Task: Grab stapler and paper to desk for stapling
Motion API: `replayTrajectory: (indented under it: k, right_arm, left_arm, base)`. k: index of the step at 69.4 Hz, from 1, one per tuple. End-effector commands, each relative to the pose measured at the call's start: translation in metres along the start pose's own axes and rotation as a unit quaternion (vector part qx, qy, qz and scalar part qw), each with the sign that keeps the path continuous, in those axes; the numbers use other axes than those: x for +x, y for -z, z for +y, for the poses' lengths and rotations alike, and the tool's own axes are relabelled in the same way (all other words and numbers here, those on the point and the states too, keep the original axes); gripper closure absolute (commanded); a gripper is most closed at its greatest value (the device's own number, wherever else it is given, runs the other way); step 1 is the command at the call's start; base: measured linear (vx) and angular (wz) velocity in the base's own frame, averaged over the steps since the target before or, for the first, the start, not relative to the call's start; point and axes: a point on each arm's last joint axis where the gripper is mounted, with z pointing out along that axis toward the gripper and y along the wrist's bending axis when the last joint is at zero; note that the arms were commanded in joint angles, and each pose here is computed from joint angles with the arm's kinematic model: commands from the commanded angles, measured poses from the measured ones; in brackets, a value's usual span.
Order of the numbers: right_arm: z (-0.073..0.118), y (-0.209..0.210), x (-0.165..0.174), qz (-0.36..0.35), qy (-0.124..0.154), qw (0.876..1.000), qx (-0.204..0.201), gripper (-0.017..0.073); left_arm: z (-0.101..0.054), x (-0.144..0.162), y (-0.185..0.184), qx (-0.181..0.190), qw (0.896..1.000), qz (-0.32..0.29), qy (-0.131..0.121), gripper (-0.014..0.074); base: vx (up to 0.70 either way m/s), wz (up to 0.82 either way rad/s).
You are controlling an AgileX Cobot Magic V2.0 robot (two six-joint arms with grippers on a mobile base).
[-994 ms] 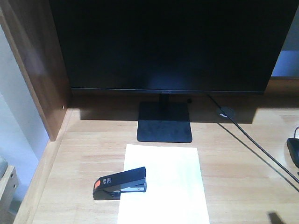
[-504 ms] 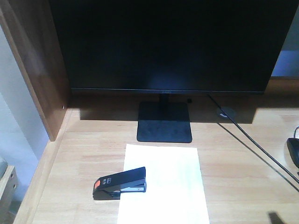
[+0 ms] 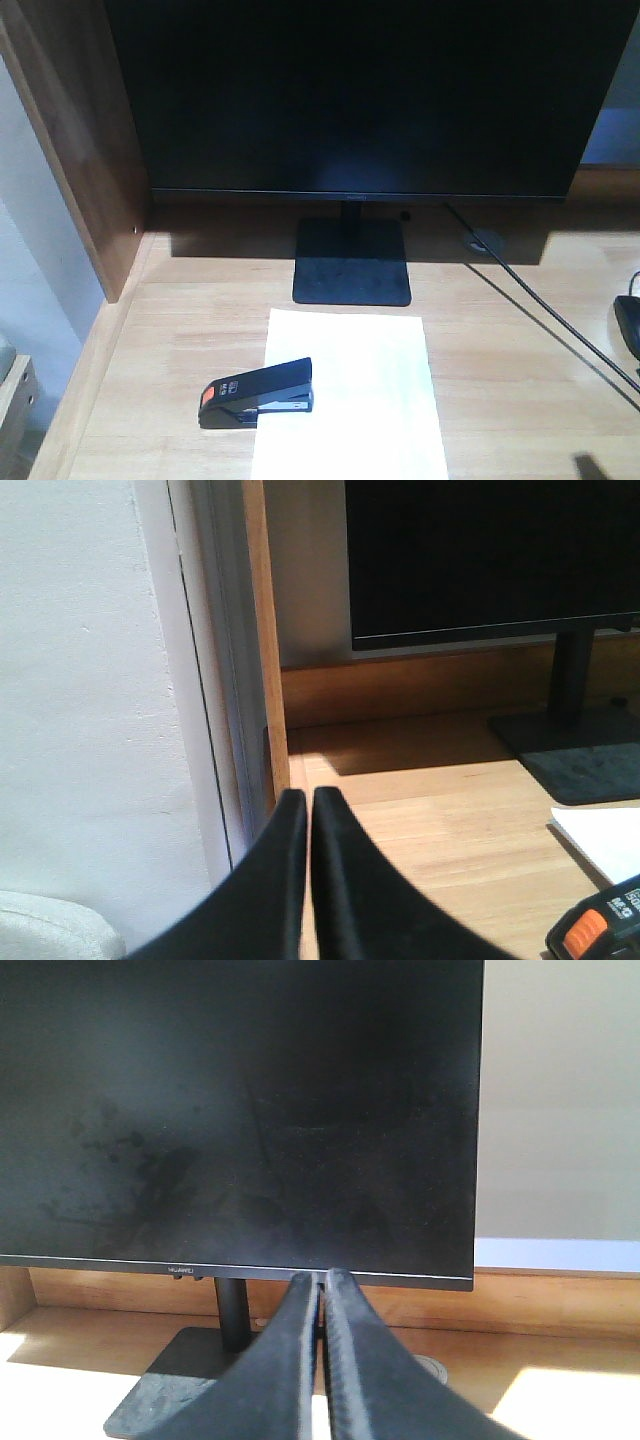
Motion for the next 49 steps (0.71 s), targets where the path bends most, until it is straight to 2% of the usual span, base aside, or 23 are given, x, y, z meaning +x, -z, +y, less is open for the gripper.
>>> replayTrajectory:
  k: [1, 49]
  right_arm:
    - [0.0025, -0.0005, -0.0101, -0.016, 0.002, 1.0, -0.012, 0.0568]
    - [0.0024, -0.0005, -0.01, -0.015, 0.002, 1.0, -0.012, 0.0568]
  left_arm:
    - [0.0012, -0.005, 0.0009, -0.007, 0.999, -0.045, 0.007, 0.06]
    - [0.0012, -0.005, 0.0009, -0.007, 0.999, -0.045, 0.007, 0.06]
  base:
    - [0.0, 0.0]
    - [0.0, 0.0]
